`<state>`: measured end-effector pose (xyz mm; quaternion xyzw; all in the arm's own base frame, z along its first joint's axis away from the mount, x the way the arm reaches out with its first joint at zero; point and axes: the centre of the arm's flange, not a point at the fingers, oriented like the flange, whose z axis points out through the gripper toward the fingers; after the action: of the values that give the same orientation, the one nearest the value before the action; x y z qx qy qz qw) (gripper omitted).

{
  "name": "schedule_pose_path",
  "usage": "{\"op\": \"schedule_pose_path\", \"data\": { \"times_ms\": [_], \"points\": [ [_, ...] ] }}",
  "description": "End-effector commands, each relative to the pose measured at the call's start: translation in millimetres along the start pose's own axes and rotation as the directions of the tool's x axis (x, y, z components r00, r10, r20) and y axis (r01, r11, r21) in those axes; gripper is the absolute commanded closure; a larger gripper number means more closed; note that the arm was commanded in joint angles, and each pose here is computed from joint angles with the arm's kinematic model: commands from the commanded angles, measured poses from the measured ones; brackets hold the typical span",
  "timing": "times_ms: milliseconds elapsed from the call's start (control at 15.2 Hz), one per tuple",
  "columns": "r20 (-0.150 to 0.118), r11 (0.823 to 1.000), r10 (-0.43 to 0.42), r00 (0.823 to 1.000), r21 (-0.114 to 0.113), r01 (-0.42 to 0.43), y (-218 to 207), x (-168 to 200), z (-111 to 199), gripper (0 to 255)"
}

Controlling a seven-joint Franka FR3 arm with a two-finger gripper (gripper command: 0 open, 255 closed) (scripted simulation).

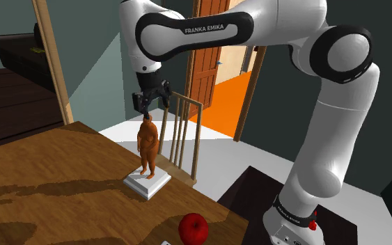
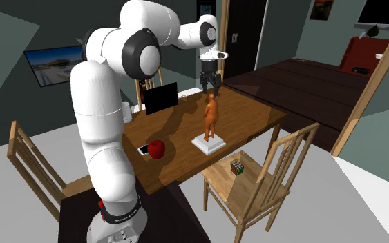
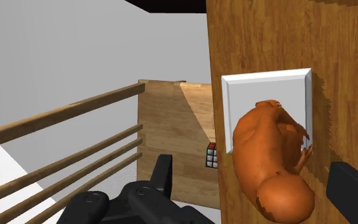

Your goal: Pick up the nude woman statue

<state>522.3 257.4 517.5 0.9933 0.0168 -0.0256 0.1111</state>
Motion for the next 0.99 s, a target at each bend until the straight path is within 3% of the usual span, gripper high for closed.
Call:
{"op": "schedule_pose_path", "data": {
  "times_ms": [0,660,726,924],
  "points": [
    [-0.001,1.0,0.0,1.0,-0.006,0.0,-20.4,18.1,1.3,0],
    [-0.001,1.0,0.0,1.0,-0.007,0.0,-32.3,23.4,40.7,0],
    [-0.001,1.0,-0.001,1.0,-0.007,0.0,-31.4,23.4,41.1,255],
    [-0.001,1.0,0.0,1.0,-0.007,0.0,-31.3,23.7,40.8,255]
  ]
}}
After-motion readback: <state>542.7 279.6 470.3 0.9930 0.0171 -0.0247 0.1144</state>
